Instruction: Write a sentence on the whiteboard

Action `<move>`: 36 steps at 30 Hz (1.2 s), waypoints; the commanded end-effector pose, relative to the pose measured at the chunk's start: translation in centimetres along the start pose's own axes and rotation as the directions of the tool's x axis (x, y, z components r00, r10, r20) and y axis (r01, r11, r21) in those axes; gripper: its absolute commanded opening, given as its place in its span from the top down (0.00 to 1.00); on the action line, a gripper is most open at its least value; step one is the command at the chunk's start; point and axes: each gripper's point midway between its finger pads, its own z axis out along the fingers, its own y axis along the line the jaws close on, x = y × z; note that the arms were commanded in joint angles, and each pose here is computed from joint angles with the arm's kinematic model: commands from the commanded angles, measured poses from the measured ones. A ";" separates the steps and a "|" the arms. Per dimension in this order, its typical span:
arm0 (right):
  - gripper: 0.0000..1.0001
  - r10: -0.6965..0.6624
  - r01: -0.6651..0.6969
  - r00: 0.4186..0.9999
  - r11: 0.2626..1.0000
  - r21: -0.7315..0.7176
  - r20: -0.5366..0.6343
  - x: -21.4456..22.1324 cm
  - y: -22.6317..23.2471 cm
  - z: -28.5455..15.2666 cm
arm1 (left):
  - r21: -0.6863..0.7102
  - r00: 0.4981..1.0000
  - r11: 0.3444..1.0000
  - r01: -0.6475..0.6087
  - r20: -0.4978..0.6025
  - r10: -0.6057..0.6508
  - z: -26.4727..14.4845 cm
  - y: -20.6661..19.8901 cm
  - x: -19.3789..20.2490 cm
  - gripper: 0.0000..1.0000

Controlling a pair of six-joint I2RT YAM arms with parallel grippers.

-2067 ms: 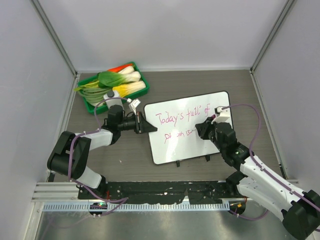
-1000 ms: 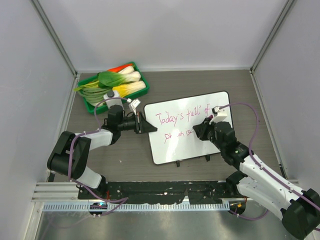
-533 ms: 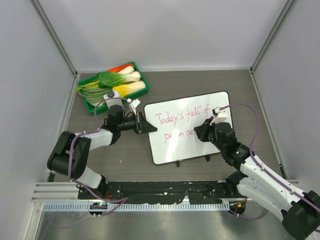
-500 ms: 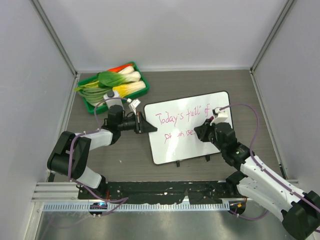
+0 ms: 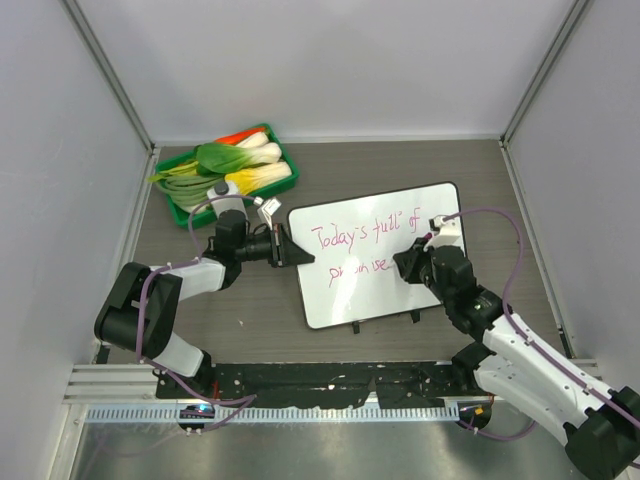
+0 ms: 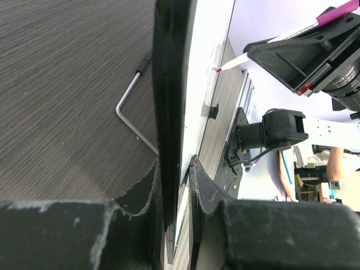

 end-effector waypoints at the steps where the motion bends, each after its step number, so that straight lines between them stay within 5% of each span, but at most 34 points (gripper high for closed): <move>1: 0.99 0.001 0.000 0.996 1.000 -0.006 0.094 -3.2 0.7 -0.6 | -0.179 0.999 0.983 -0.045 0.011 0.048 -0.1 4.4 0.6 1.00; 10: 0.99 0.030 0.002 0.980 0.988 -0.157 0.198 -5.7 3.3 -2.6 | -0.181 0.999 0.982 -0.047 0.016 0.050 -0.2 4.4 0.5 1.00; 23: 0.99 0.014 0.026 0.983 0.976 -0.214 0.184 -5.1 4.4 -1.9 | -0.192 0.998 0.980 -0.056 0.020 0.060 -0.3 4.4 0.3 0.99; 36: 0.99 0.055 -0.006 0.967 0.981 -0.196 0.248 -7.2 4.1 -3.5 | -0.223 0.990 0.969 -0.108 0.070 0.126 -1.3 3.6 -0.4 0.34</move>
